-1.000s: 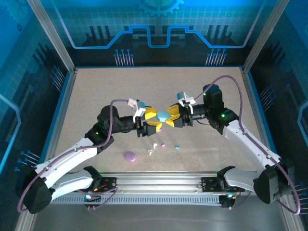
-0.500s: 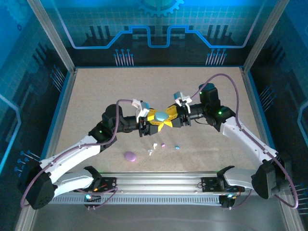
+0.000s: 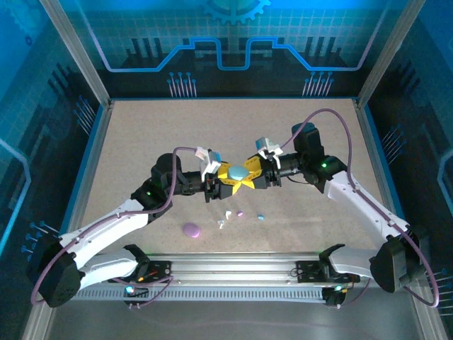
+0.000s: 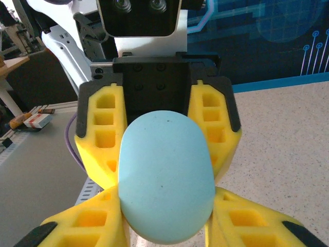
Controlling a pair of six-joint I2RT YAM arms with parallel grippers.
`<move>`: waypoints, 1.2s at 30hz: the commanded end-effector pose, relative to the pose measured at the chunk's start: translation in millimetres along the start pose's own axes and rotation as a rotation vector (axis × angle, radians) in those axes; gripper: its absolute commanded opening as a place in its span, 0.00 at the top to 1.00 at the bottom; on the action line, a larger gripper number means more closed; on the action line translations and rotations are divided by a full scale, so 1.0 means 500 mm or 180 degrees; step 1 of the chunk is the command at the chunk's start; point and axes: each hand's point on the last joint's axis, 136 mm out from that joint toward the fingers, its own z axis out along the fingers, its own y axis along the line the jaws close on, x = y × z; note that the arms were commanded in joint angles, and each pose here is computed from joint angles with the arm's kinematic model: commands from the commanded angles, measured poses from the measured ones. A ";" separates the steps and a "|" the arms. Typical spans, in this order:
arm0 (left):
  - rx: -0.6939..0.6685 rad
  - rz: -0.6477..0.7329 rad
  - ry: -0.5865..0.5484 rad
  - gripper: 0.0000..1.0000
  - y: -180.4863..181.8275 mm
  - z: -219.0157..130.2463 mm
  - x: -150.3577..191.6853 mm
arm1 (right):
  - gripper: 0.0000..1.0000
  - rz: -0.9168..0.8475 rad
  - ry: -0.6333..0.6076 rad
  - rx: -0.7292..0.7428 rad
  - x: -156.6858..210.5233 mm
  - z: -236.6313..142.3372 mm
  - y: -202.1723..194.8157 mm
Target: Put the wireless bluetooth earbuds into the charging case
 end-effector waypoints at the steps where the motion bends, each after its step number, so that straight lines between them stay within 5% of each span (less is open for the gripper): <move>1: 0.0137 0.0177 -0.0158 0.52 -0.020 0.002 -0.042 | 0.65 -0.0091 0.0034 -0.0092 -0.005 0.005 0.011; 5: 0.0161 0.0157 -0.0159 0.51 -0.021 0.004 -0.044 | 0.65 -0.0117 0.0026 -0.0104 -0.005 0.006 0.010; 17: 0.0142 0.0180 0.0019 0.72 -0.013 0.011 -0.025 | 0.59 -0.0079 0.0042 -0.0014 -0.011 0.002 0.003; 21: 0.0115 0.0201 0.0171 0.73 -0.006 0.013 0.002 | 0.51 0.0152 0.0008 0.0238 -0.026 -0.012 -0.029; 36: 0.0197 0.0169 0.0240 0.72 -0.008 0.018 0.024 | 0.50 0.0195 -0.0033 0.0731 -0.024 -0.041 -0.081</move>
